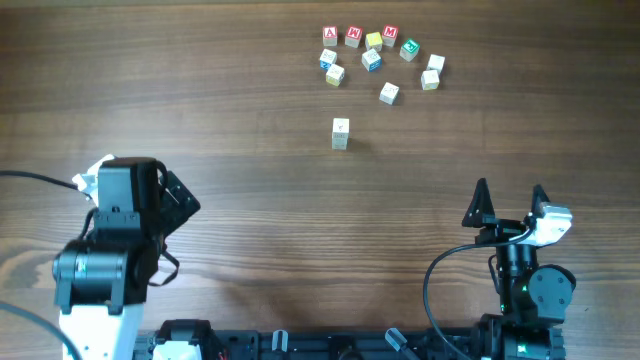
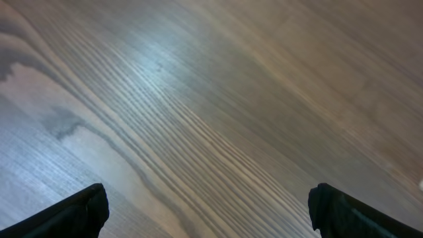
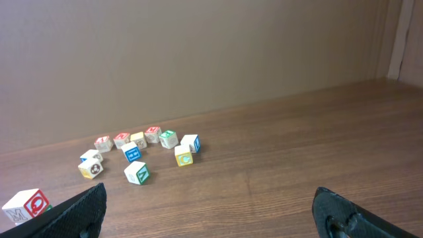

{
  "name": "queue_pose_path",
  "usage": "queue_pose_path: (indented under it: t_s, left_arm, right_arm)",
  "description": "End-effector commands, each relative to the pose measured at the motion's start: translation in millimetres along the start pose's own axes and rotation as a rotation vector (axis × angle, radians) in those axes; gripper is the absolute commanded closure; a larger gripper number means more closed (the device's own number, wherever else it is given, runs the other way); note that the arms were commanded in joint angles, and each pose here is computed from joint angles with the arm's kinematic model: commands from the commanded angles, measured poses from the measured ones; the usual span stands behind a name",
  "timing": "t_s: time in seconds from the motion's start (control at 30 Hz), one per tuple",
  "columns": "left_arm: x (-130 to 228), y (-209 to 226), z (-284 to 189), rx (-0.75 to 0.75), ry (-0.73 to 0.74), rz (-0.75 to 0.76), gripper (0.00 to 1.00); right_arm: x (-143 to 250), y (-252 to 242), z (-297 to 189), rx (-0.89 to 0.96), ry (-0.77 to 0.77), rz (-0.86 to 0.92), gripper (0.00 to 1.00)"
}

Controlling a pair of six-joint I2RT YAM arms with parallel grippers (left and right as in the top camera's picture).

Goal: Form a tower

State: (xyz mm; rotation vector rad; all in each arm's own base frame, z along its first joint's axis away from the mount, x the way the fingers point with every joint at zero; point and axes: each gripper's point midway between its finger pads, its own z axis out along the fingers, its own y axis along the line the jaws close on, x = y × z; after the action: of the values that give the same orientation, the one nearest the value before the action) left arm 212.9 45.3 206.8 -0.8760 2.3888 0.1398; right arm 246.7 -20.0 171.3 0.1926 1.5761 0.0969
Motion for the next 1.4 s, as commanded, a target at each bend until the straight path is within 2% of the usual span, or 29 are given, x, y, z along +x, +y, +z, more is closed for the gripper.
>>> queue_pose_path:
  t_s: [0.0, 0.03, 0.13, 0.2, 0.27, 0.33, 0.5, 1.37]
  left_arm:
    - [-1.5, -1.2, -18.3, 0.107, -0.158, 0.019, 0.0]
    - [-1.8, -8.5, -16.3, 0.215, -0.269, 0.02, 0.0]
    - [4.0, -35.5, -7.5, 0.443, -0.484, 0.138, 0.0]
    - [10.3, -46.6, 0.1, 0.561, -0.61, 0.143, 0.0]
    - [13.5, -52.8, 8.4, 0.651, -0.72, 0.113, 0.0]
    - [16.0, -51.5, 15.4, 0.657, -0.766, 0.109, 0.0]
    - [23.1, -40.1, 43.8, 0.584, -0.78, 0.076, 0.0]
    - [24.4, -42.5, 42.9, 0.598, -0.776, 0.084, 0.0]
  right_arm:
    - [-3.9, -3.1, -0.8, 0.016, -0.018, -0.007, 0.0]
    - [-3.9, -3.1, -0.8, 0.016, -0.018, -0.007, 0.0]
    - [-3.9, -3.1, -0.8, 0.016, -0.018, -0.007, 0.0]
    - [-3.9, -3.1, -0.8, 0.017, -0.018, -0.007, 0.0]
    - [-3.9, -3.1, -0.8, 0.016, -0.018, -0.007, 0.01]
    - [-3.9, -3.1, -0.8, 0.017, -0.018, -0.007, 0.0]
    - [-3.9, -3.1, -0.8, 0.016, -0.018, -0.007, 0.0]
    - [-3.9, -3.1, -0.8, 0.016, -0.018, -0.007, 0.0]
